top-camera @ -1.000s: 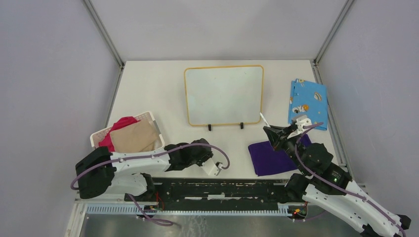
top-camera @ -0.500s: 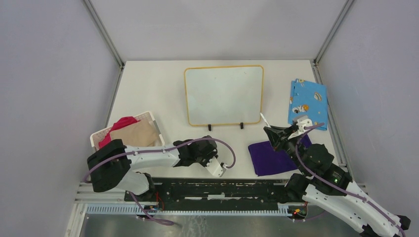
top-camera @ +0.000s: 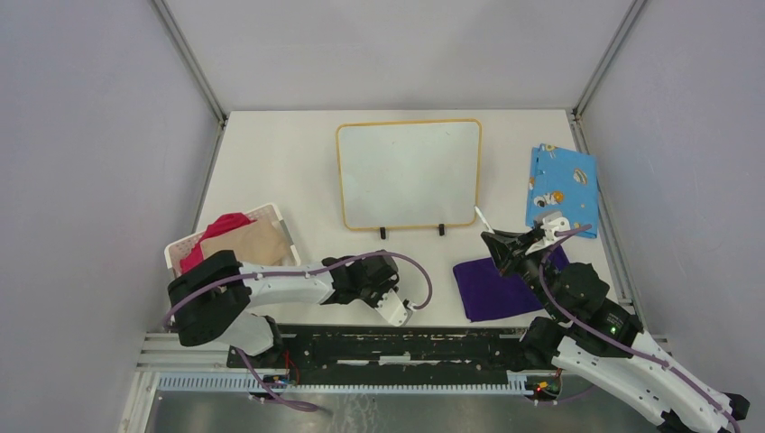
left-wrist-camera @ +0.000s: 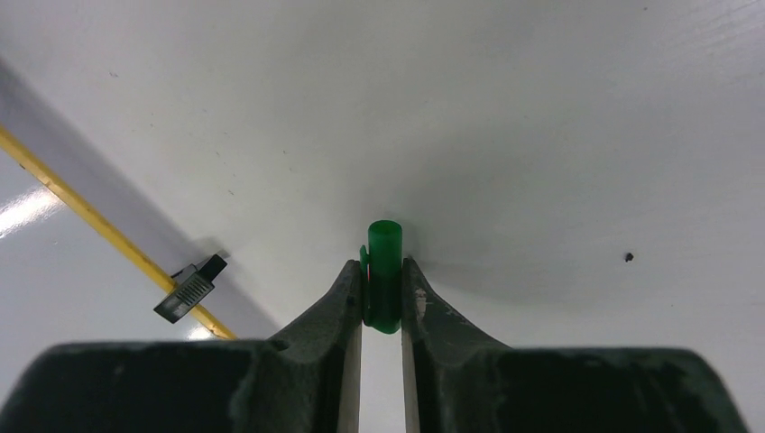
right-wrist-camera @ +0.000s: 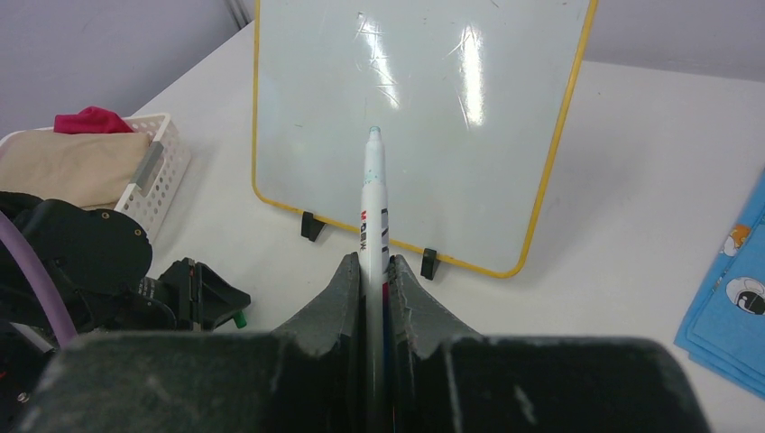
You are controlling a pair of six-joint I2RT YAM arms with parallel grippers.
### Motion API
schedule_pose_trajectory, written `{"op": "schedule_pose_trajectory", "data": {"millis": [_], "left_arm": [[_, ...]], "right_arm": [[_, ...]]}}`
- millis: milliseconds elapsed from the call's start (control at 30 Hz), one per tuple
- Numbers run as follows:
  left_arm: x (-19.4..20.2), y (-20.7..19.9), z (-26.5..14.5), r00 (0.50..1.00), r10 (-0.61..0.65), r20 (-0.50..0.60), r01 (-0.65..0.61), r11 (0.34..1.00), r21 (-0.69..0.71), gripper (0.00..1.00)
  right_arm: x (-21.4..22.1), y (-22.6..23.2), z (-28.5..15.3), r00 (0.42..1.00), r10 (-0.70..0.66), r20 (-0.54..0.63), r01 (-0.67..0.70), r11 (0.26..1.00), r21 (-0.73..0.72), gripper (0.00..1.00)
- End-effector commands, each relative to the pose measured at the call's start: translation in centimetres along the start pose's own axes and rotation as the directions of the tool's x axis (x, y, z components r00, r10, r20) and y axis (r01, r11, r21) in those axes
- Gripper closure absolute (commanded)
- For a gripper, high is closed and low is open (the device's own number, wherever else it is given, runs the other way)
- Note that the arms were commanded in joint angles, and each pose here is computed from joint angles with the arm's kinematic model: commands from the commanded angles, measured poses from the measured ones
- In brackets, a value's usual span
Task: Write a sentence on the whiteboard
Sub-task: Place the pen cap at the center of the board.
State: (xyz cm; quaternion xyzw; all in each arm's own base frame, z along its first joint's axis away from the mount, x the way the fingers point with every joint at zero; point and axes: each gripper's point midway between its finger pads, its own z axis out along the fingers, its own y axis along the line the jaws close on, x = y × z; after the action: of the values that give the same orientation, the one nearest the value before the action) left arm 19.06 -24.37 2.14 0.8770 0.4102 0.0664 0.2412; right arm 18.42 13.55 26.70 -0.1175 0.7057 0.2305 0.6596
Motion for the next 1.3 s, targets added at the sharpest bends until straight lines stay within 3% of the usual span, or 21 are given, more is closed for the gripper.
{"op": "schedule_pose_trajectory", "data": {"millis": [0, 200, 467, 1267], "left_arm": [[-0.9, 0.3, 0.2, 0.998, -0.048, 0.040, 0.048, 0.999, 0.005, 0.91], [-0.8, 0.0, 0.3, 0.997, -0.064, 0.036, 0.063, 0.998, 0.012, 0.88], [-0.7, -0.5, 0.5, 0.997, -0.068, 0.032, 0.067, 0.997, 0.029, 0.76], [-0.2, -0.5, 0.5, 0.998, -0.056, -0.002, 0.056, 0.998, 0.038, 0.59]], "right_arm": [[-0.5, 0.0, 0.0, 1.000, 0.015, 0.015, -0.015, 1.000, 0.000, 1.00], [-0.6, 0.0, -0.1, 1.000, 0.011, 0.017, -0.011, 1.000, 0.002, 1.00], [-0.7, -0.1, -0.2, 1.000, 0.012, 0.023, -0.012, 1.000, 0.005, 1.00], [-0.6, -0.4, -0.4, 1.000, 0.012, 0.024, -0.013, 1.000, 0.012, 1.00]]}}
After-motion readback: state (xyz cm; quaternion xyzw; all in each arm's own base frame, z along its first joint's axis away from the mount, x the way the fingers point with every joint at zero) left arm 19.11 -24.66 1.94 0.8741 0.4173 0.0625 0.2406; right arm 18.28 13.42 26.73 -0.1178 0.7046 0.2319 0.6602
